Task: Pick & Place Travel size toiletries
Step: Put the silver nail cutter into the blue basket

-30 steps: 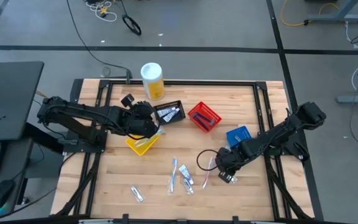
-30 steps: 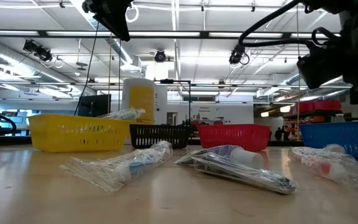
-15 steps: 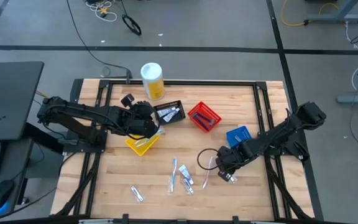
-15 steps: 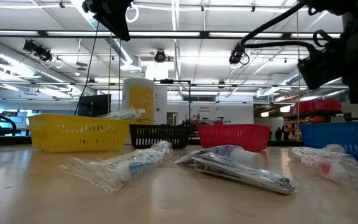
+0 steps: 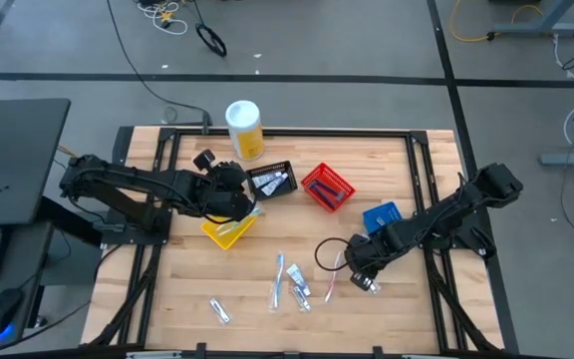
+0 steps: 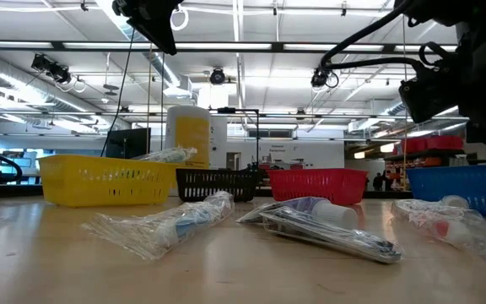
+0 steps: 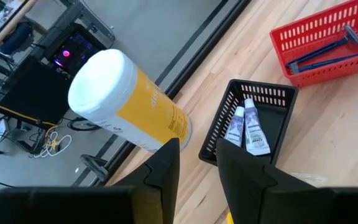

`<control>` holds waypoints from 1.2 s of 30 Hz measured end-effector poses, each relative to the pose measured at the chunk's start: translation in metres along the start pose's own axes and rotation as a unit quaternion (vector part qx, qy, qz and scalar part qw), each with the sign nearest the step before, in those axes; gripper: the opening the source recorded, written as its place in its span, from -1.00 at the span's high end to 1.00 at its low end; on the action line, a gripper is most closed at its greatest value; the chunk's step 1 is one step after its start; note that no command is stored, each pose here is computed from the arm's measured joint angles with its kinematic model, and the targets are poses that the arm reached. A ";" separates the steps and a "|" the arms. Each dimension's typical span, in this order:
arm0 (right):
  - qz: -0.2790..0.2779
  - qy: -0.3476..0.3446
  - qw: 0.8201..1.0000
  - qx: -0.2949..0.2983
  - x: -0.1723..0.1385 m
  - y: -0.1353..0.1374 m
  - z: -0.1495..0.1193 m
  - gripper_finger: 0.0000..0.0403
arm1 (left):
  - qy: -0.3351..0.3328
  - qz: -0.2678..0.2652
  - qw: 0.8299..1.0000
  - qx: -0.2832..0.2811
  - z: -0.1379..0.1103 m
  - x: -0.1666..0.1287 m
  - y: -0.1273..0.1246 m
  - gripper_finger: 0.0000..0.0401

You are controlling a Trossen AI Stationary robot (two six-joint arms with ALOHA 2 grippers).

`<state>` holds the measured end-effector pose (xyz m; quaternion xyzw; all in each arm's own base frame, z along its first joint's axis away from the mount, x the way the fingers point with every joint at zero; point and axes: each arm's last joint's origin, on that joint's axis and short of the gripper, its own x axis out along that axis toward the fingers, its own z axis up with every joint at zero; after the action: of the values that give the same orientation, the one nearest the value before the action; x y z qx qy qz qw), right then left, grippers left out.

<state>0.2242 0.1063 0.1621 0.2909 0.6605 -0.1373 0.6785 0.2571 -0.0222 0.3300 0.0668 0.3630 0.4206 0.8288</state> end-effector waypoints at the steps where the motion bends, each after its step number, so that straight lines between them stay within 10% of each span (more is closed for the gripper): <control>1: 0.000 0.000 1.000 -0.002 0.000 0.000 0.000 0.53 | 0.000 0.000 1.000 0.000 0.000 0.000 0.000 0.43; 13: 0.012 0.004 0.999 0.037 0.004 0.007 -0.007 0.27 | 0.000 0.001 1.000 0.000 0.000 0.000 0.000 0.43; 36: -0.056 -0.039 0.996 0.052 0.039 0.017 -0.016 0.44 | -0.023 -0.016 1.000 0.000 0.007 0.000 -0.004 0.43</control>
<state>0.2246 0.1365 0.1285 0.2824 0.6407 -0.2205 0.6791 0.2640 -0.0235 0.3334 0.0711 0.3449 0.4058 0.8434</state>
